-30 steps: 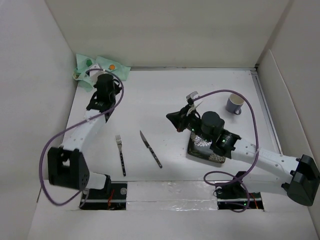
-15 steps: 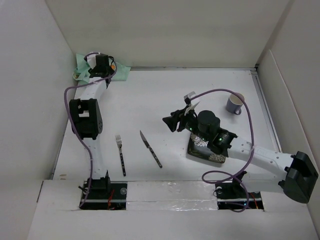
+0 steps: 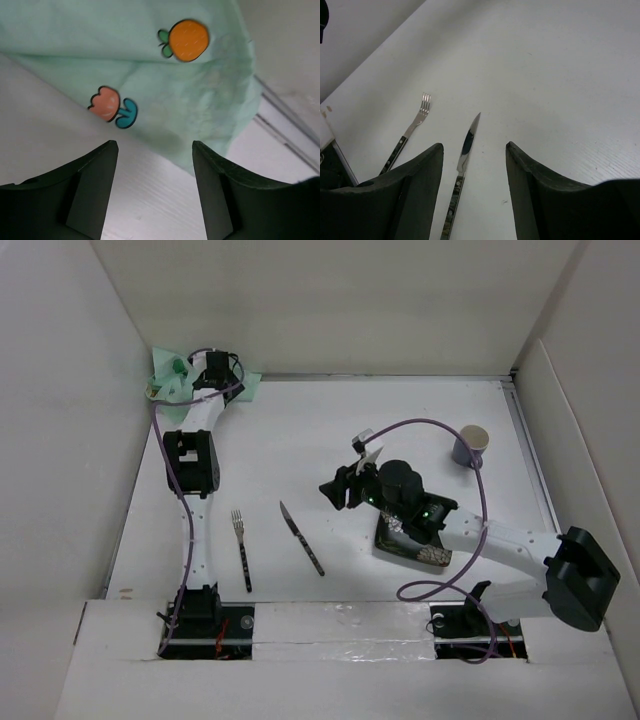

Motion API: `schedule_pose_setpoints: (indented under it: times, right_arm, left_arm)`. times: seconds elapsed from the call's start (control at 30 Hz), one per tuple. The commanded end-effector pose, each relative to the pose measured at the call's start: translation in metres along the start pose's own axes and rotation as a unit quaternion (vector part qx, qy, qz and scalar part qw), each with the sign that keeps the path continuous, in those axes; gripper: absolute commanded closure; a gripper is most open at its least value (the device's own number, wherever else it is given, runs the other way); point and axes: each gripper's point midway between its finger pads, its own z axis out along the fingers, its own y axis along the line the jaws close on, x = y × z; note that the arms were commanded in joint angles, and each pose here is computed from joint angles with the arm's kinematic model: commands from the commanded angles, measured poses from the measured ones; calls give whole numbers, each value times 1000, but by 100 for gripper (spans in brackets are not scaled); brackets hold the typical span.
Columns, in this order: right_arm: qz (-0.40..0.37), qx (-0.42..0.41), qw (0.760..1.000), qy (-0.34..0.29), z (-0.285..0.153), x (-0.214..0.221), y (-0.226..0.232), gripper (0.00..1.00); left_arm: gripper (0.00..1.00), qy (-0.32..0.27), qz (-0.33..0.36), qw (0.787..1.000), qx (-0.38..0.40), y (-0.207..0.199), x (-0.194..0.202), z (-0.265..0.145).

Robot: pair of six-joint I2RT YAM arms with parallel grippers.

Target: Set the dinner table for one person

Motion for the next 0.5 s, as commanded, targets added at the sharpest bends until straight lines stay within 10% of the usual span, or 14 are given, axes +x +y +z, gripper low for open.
schedule_pose_setpoints:
  times: [0.0,0.47]
  right_arm:
    - [-5,-13,999,-43,4,-33,7,42]
    - [9,-18,999,-29,9,-28,-11,42]
  left_arm:
    - [42,-17,-34,999,35,-17,-33,-6]
    - [50,24,-92,994,57,-15,4,15]
